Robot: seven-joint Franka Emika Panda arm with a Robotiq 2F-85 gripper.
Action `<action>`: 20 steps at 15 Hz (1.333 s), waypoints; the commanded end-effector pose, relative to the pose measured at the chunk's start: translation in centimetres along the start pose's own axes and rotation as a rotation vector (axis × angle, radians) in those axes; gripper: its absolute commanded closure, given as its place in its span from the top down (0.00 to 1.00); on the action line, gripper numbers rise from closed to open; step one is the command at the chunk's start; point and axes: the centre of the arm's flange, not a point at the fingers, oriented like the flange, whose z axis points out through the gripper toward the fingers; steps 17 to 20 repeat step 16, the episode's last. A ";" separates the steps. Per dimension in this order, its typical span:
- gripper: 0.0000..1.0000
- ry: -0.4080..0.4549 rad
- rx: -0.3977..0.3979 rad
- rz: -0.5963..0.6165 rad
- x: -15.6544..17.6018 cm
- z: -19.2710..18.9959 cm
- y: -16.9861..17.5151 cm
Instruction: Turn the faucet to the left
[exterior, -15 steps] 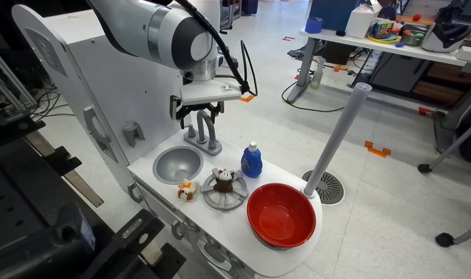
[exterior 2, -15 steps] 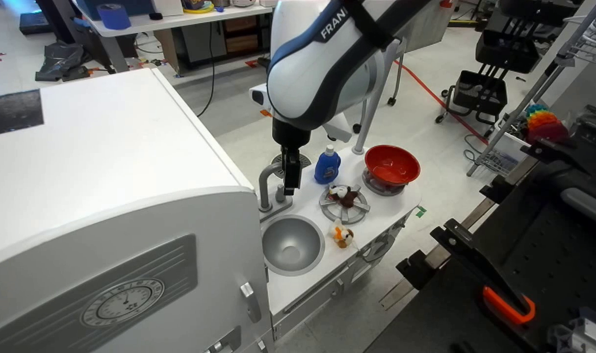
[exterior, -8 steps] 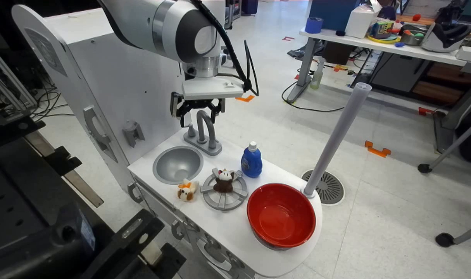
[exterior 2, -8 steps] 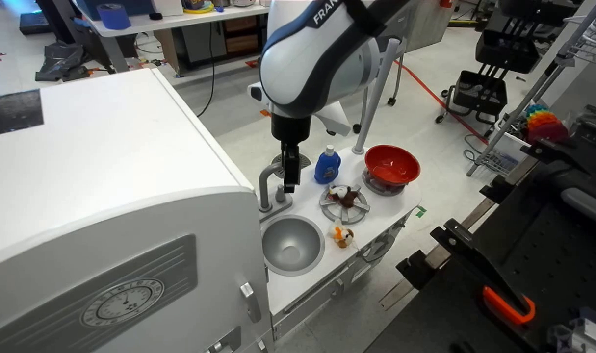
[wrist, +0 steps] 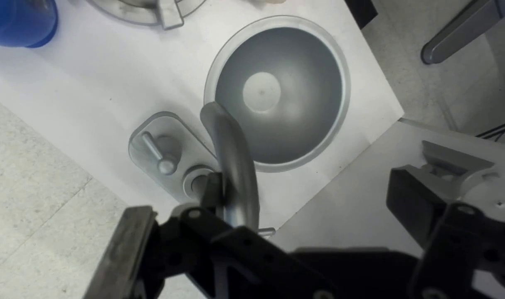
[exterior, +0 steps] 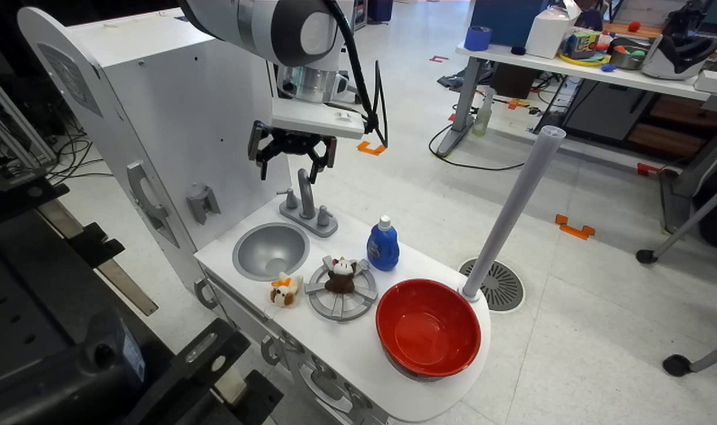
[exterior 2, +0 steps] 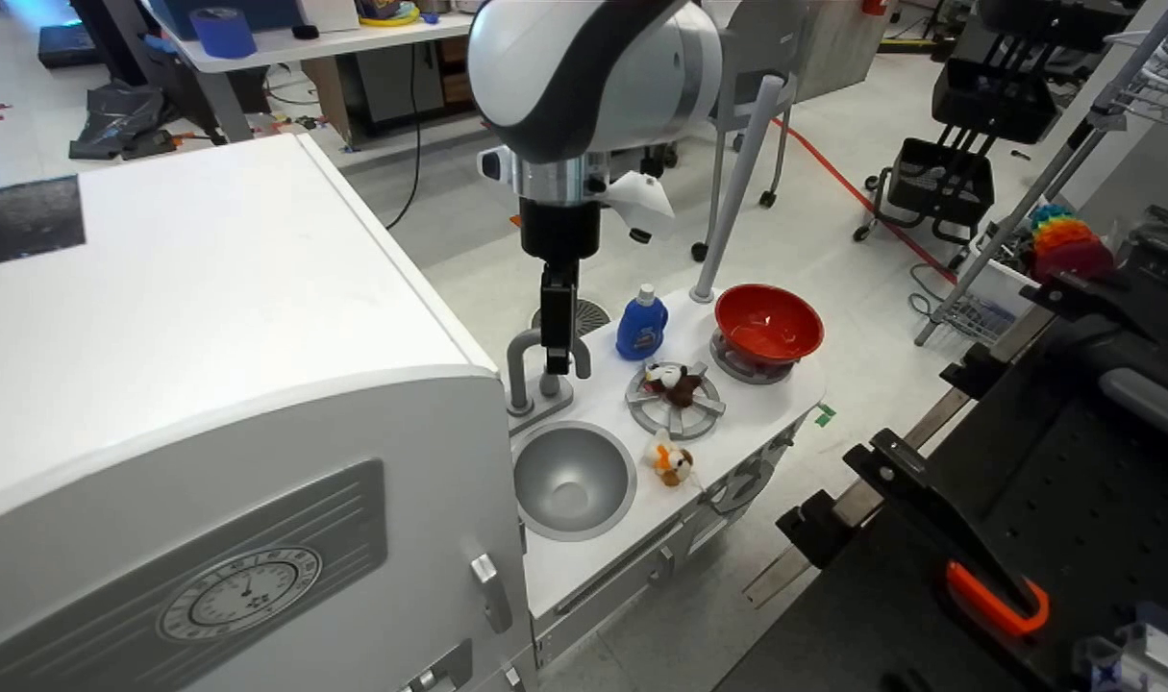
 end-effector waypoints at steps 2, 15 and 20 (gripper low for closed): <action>1.00 -0.053 0.140 0.162 1.2 -0.3 0.8; 1.00 -0.049 0.216 0.335 -0.1 -0.6 -0.2; 1.00 -0.049 0.216 0.335 -0.2 -0.6 -0.2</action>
